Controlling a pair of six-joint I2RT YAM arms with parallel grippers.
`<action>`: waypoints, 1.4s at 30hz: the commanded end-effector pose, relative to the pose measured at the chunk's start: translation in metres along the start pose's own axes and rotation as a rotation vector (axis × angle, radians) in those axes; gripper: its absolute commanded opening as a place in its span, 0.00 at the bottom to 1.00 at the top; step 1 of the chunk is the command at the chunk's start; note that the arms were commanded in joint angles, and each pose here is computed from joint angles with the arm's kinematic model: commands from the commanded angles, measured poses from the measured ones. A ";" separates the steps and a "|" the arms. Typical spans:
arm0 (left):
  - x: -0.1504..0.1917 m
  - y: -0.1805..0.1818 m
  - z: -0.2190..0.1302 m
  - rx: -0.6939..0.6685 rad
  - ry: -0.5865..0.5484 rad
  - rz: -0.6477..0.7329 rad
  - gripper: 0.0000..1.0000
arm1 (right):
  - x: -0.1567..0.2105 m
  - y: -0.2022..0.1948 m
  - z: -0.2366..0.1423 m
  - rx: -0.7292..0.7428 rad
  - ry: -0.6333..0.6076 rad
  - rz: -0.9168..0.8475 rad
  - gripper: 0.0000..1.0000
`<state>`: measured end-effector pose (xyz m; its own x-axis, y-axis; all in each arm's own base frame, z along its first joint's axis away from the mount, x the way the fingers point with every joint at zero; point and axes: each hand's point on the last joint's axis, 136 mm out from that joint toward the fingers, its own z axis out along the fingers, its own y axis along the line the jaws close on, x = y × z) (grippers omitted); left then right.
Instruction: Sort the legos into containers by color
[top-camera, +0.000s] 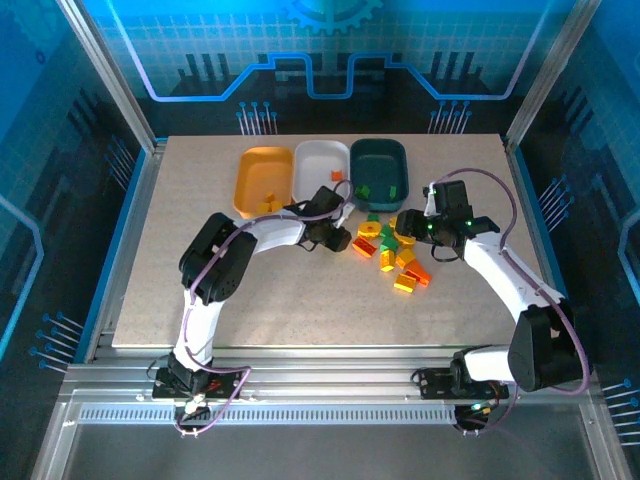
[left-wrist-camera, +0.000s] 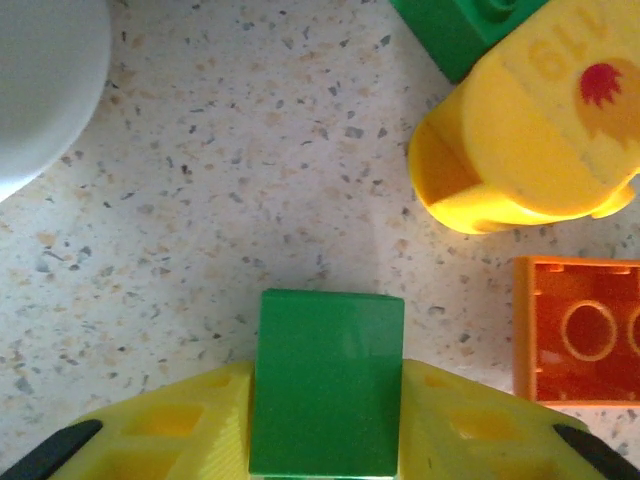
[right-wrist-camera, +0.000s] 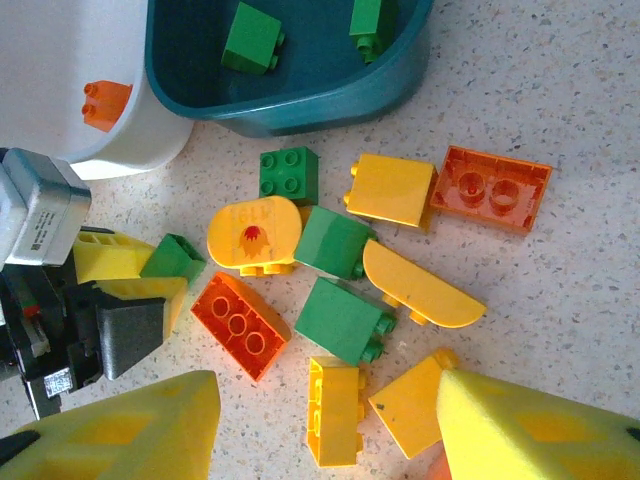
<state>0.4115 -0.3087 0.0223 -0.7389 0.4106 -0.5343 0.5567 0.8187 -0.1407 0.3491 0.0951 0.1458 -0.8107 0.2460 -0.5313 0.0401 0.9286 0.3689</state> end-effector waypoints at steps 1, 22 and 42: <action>0.007 -0.015 -0.009 0.023 0.032 0.031 0.36 | -0.005 -0.002 -0.006 -0.014 -0.031 0.005 0.61; -0.118 -0.005 -0.077 -0.029 -0.139 -0.098 0.29 | -0.012 -0.019 -0.007 -0.027 -0.051 0.096 0.61; -0.231 -0.040 -0.099 0.206 -0.396 -0.033 0.99 | -0.005 -0.018 -0.004 -0.021 -0.021 0.077 0.62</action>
<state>0.5426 -0.3795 0.1413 -0.7087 0.1926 -0.6788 0.5151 0.7987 -0.3112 0.3526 0.0615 0.1465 -0.7742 0.3657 -0.5166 0.1294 0.8904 0.4364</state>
